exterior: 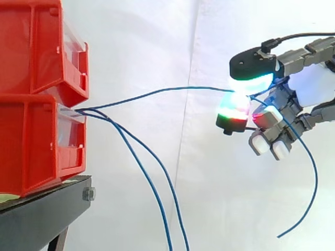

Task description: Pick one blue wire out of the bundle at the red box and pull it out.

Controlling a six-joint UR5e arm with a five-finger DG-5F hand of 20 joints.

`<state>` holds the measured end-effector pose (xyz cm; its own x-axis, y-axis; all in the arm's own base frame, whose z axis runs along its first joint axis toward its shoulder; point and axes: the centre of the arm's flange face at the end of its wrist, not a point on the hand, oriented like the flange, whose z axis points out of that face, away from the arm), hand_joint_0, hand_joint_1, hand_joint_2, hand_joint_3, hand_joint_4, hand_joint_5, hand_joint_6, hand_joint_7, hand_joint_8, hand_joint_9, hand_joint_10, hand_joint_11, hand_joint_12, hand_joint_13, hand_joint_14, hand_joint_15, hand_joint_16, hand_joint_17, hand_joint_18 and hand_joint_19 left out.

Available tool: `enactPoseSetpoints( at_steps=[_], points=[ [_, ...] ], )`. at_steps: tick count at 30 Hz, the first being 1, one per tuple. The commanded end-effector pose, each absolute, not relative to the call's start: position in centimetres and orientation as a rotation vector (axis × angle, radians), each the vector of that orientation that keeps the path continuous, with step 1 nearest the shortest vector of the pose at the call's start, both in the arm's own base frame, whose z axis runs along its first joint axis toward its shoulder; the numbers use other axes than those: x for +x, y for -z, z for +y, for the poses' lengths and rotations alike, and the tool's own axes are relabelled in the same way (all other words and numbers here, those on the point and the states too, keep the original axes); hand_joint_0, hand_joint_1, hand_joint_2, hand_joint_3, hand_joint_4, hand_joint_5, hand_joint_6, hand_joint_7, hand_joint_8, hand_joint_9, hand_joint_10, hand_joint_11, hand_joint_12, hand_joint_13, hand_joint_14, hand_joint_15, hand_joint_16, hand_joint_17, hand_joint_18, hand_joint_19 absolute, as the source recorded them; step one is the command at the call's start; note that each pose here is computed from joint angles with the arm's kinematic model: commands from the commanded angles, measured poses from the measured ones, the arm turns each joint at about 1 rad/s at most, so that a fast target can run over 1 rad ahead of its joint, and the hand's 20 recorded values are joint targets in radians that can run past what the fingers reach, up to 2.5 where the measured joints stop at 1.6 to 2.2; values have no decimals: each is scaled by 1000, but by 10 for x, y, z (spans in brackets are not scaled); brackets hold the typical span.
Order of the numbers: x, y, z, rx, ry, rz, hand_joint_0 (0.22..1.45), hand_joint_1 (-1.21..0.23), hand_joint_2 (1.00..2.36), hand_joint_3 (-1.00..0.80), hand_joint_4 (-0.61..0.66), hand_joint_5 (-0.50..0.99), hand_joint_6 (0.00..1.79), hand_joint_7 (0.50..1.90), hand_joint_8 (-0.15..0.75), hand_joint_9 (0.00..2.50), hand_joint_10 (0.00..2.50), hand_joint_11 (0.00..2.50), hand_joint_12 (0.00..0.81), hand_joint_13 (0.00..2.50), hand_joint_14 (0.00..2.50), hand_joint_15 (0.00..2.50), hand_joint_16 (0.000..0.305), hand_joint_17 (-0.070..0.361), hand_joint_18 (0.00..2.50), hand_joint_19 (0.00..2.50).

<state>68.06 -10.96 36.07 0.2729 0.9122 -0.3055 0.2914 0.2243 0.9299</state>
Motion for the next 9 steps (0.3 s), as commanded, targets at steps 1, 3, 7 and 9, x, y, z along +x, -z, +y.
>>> enactPoseSetpoints(
  at_steps=[1, 3, 7, 9],
  points=[
    [681, -361, -109, 1315, -643, 1262, 605, -757, 1134, 87, -24, -102, 949, 1183, 426, 1094, 10, 932, 509, 912, 14, 608, 68, 153, 853, 540],
    [681, -361, -110, 1315, -641, 1262, 605, -757, 1133, 87, -24, -102, 949, 1183, 426, 1095, 10, 932, 508, 912, 14, 604, 68, 153, 852, 540],
    [681, -361, -109, 1315, -643, 1262, 605, -756, 1134, 87, -24, -102, 950, 1182, 425, 1095, 9, 933, 510, 911, 14, 608, 68, 153, 853, 540],
    [681, -361, -109, 1314, -642, 1263, 605, -755, 1133, 87, -26, -102, 950, 1179, 426, 1095, 10, 930, 511, 911, 16, 607, 68, 153, 852, 538]
  ],
)
